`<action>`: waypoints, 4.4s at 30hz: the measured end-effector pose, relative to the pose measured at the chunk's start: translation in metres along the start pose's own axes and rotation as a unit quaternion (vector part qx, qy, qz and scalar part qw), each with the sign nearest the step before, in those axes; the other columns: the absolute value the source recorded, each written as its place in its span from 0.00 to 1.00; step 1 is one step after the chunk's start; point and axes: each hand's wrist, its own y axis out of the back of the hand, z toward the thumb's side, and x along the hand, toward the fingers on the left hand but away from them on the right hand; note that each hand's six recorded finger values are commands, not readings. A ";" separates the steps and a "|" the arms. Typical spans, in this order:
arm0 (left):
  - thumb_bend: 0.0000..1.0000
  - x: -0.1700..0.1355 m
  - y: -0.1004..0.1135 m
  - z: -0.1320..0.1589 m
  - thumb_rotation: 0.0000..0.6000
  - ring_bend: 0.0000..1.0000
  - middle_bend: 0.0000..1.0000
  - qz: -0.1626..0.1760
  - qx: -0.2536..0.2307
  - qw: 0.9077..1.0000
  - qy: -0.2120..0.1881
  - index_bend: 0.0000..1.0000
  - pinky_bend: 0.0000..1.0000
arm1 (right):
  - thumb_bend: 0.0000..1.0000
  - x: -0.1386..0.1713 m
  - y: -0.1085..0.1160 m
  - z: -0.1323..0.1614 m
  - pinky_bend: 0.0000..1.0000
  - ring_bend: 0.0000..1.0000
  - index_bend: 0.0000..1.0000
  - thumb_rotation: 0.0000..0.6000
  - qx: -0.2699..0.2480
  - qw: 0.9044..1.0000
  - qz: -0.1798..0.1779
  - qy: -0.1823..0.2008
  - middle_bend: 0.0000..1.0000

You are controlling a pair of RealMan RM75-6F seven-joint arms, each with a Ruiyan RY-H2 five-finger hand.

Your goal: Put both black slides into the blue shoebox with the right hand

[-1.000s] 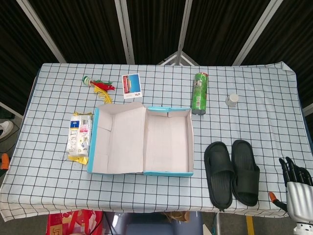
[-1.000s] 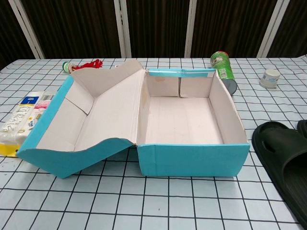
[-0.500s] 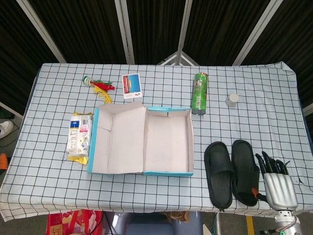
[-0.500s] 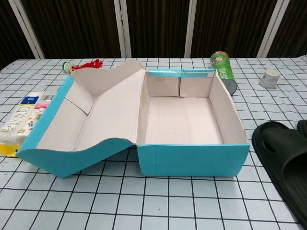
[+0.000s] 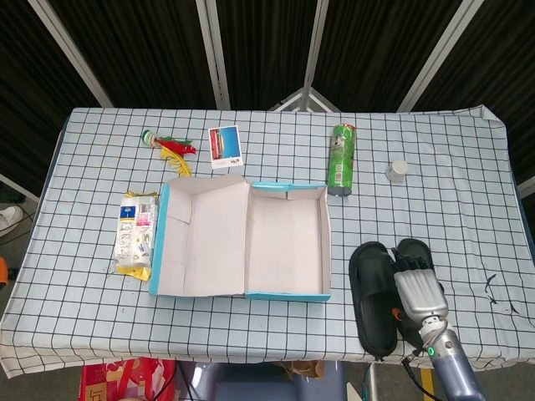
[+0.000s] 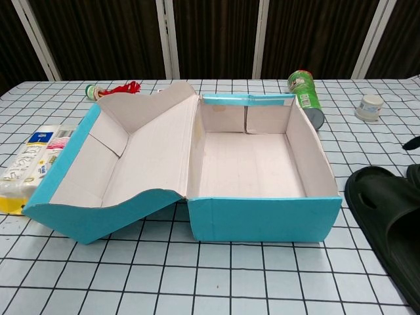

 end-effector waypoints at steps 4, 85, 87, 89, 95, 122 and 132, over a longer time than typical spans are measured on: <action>0.73 0.003 -0.002 -0.001 1.00 0.00 0.04 -0.001 0.004 1.000 0.005 0.13 0.00 | 0.19 -0.018 -0.001 0.021 0.12 0.13 0.08 1.00 0.010 1.000 0.028 0.011 0.06; 0.73 0.008 0.000 -0.017 1.00 0.00 0.04 -0.004 -0.014 1.000 0.024 0.15 0.00 | 0.52 -0.052 0.109 0.020 0.24 0.58 0.53 1.00 -0.073 0.997 -0.010 0.011 0.58; 0.73 0.008 0.000 -0.017 1.00 0.00 0.04 -0.005 -0.015 1.000 0.024 0.15 0.00 | 0.52 -0.054 0.116 0.025 0.24 0.58 0.53 1.00 -0.098 0.995 -0.006 0.018 0.58; 0.73 0.009 0.000 -0.017 1.00 0.00 0.04 -0.005 -0.016 1.000 0.024 0.15 0.00 | 0.52 -0.056 0.125 0.033 0.24 0.58 0.54 1.00 -0.132 0.991 -0.005 0.032 0.58; 0.73 0.009 0.001 -0.019 1.00 0.00 0.04 -0.002 -0.019 1.000 0.025 0.15 0.00 | 0.52 -0.061 0.145 0.055 0.24 0.58 0.55 1.00 -0.218 0.973 -0.011 0.075 0.58; 0.73 0.012 0.005 -0.019 1.00 0.00 0.04 0.027 -0.026 0.999 0.016 0.15 0.00 | 0.56 -0.109 0.156 0.101 0.24 0.58 0.59 1.00 -0.464 0.855 -0.196 0.123 0.58; 0.73 0.012 0.005 -0.018 1.00 0.00 0.04 0.025 -0.024 0.999 0.016 0.15 0.00 | 0.56 -0.107 0.146 0.121 0.24 0.58 0.59 1.00 -0.427 0.838 -0.303 0.155 0.58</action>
